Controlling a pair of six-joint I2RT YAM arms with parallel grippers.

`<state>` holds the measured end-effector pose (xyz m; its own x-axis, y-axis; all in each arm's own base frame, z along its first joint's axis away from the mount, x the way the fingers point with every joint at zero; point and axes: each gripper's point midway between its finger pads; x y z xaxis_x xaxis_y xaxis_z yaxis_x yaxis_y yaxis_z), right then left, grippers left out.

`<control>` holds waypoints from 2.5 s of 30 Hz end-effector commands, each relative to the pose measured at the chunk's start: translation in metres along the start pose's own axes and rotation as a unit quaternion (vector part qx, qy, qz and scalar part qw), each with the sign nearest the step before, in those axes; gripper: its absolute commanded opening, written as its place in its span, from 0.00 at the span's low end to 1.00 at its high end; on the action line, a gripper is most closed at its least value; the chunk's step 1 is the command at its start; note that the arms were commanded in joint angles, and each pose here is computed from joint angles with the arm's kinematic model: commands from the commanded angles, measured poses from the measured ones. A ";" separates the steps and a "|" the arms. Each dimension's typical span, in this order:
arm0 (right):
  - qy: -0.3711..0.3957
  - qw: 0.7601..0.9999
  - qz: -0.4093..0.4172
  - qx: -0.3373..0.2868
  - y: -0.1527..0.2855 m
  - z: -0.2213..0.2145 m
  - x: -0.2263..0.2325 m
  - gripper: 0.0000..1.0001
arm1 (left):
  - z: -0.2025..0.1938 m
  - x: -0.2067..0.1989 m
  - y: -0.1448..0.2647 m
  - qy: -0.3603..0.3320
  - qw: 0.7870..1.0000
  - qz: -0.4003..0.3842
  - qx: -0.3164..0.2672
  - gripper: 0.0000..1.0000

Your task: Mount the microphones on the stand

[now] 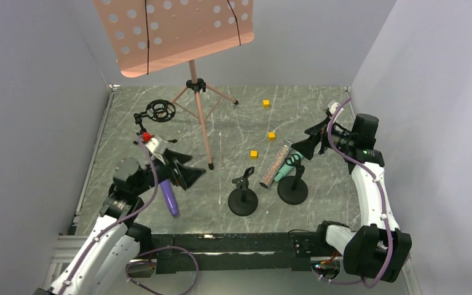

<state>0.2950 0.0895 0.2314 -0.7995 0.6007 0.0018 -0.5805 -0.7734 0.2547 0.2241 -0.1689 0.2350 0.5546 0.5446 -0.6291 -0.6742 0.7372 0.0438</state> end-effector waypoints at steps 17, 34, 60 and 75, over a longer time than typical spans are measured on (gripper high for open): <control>0.015 1.000 0.015 -0.009 -0.003 0.004 -0.003 1.00 | -0.047 -0.124 -0.062 -0.164 0.967 -0.050 0.186 0.99; 0.010 1.000 0.013 -0.002 -0.005 -0.002 -0.006 1.00 | -0.080 -0.114 -0.096 -0.204 0.940 0.085 0.259 0.65; 0.015 1.000 0.010 0.002 -0.004 -0.002 -0.007 1.00 | -0.041 -0.115 -0.113 -0.422 0.847 -0.156 0.284 0.02; 0.015 1.000 0.012 0.002 -0.004 -0.003 -0.005 1.00 | -0.032 -0.087 -0.140 -0.349 0.863 -0.167 0.326 0.37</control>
<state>0.2991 0.0888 0.2174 -0.8079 0.5885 0.0307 -0.5590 -0.7818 0.2762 0.2471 -0.3220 0.2320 0.9753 0.2036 -0.0853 -0.1144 0.7965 0.5938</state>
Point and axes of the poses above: each gripper's point midway between its finger pads, its own y axis back along the fingers, its own x axis along the line the jaws close on, z = x × y, and after that the axes turned 12 degrees about y, right-handed
